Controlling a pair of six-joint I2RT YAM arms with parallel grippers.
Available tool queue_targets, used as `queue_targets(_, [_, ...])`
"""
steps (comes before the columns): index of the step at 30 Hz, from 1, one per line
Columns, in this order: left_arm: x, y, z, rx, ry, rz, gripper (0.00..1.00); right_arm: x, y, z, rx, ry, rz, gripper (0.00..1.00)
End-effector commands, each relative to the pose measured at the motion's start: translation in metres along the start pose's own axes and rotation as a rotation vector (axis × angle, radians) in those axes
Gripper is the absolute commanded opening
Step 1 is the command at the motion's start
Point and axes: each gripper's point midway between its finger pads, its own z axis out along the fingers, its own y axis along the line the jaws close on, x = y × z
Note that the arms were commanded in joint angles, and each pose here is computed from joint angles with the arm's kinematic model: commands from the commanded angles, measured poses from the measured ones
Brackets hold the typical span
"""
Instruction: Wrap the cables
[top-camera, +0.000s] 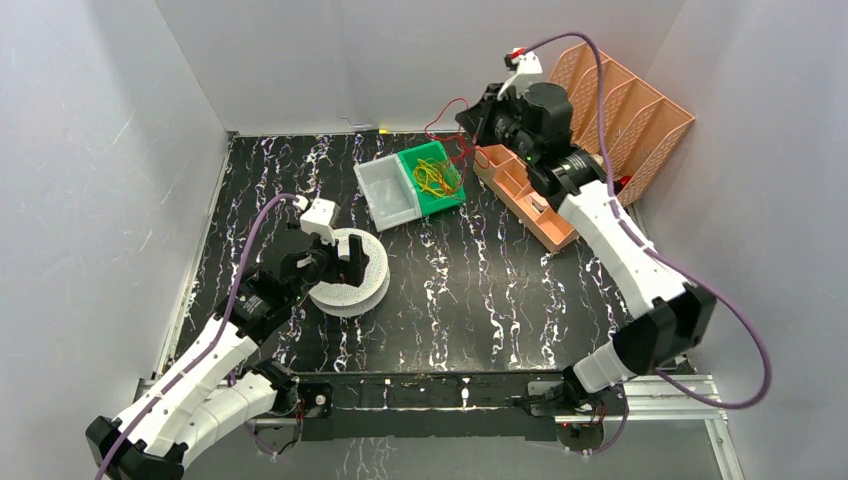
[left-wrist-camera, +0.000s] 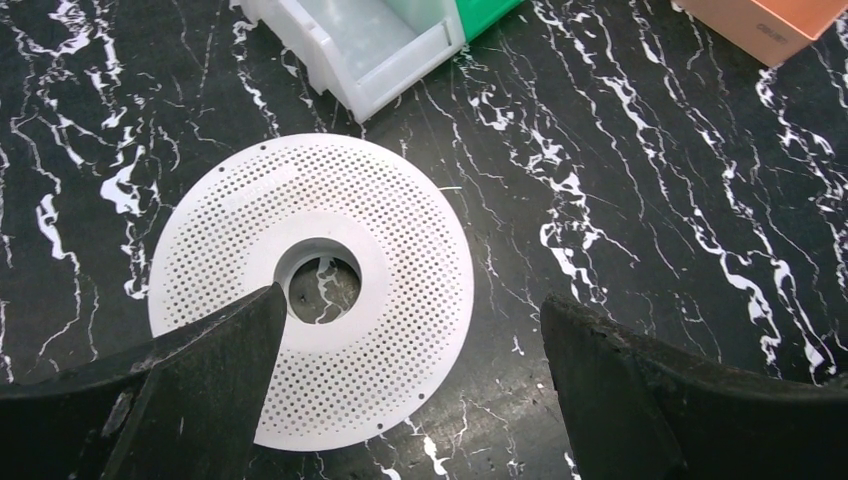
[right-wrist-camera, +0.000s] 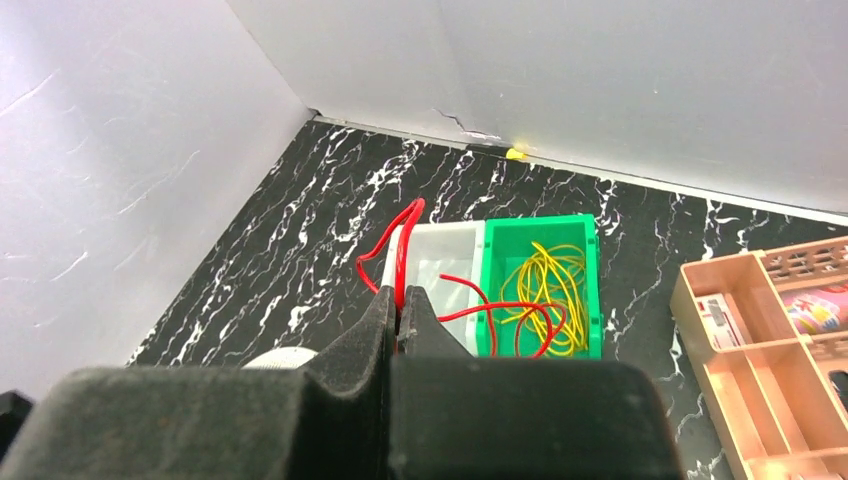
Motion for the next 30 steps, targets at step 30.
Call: queue_targets(30, [-0.098, -0.163, -0.053, 0.943, -0.14, -0.024, 0.98, -0.055, 0.093, -0.231, -0.283, -0.132, 0.017, 0.0])
